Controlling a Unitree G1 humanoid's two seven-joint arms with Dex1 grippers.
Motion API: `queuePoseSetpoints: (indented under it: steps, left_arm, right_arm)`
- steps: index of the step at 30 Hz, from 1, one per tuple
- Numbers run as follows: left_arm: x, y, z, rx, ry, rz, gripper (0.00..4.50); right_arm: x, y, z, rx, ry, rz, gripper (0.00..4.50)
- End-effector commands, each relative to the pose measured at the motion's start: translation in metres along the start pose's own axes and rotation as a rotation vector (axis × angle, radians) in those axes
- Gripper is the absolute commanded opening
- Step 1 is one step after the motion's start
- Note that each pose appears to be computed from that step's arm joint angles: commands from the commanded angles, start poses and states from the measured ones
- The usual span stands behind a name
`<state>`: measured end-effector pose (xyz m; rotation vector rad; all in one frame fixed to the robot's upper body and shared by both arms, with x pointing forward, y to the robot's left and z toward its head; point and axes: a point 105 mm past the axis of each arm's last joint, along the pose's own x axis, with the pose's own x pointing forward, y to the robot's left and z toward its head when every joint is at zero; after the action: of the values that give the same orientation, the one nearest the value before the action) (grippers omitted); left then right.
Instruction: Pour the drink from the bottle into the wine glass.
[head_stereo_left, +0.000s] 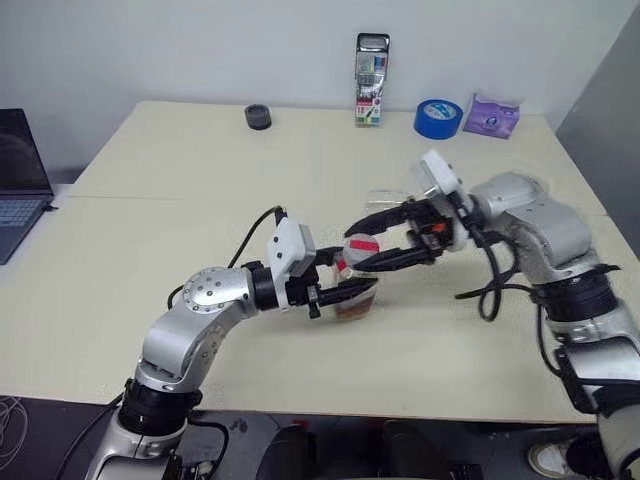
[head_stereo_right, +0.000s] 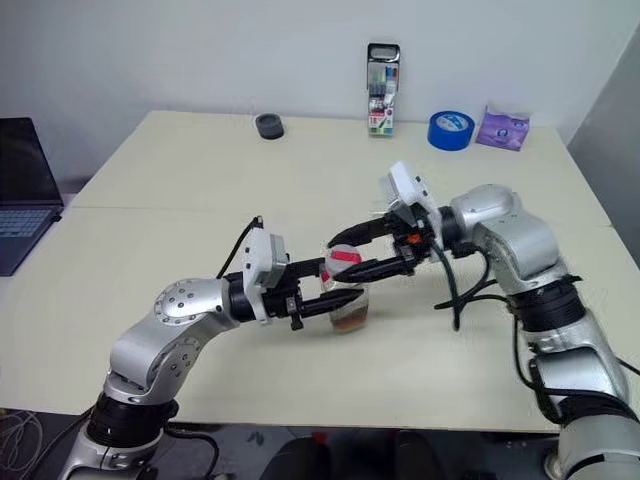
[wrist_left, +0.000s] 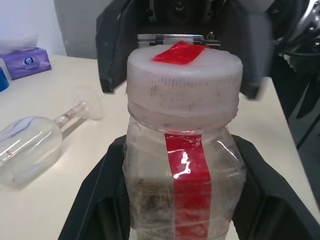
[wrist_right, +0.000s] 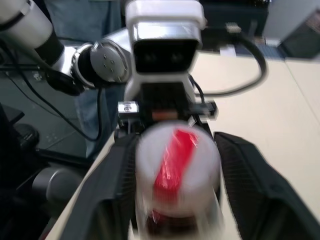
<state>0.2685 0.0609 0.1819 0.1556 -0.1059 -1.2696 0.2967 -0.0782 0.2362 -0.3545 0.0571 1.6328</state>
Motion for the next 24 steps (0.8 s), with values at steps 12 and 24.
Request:
queuePoseSetpoints:
  steps: [12, 24]
  left_arm:
    - [0.01, 0.022, 0.022, 0.053, -0.117, 0.109, 2.11]
    - [0.015, 0.023, 0.024, 0.058, -0.121, 0.093, 2.11]
  right_arm:
    - [0.016, 0.028, 0.017, 0.084, -0.214, -0.492, 4.2]
    - [0.021, 0.01, 0.03, 0.055, -0.273, -0.62, 4.2]
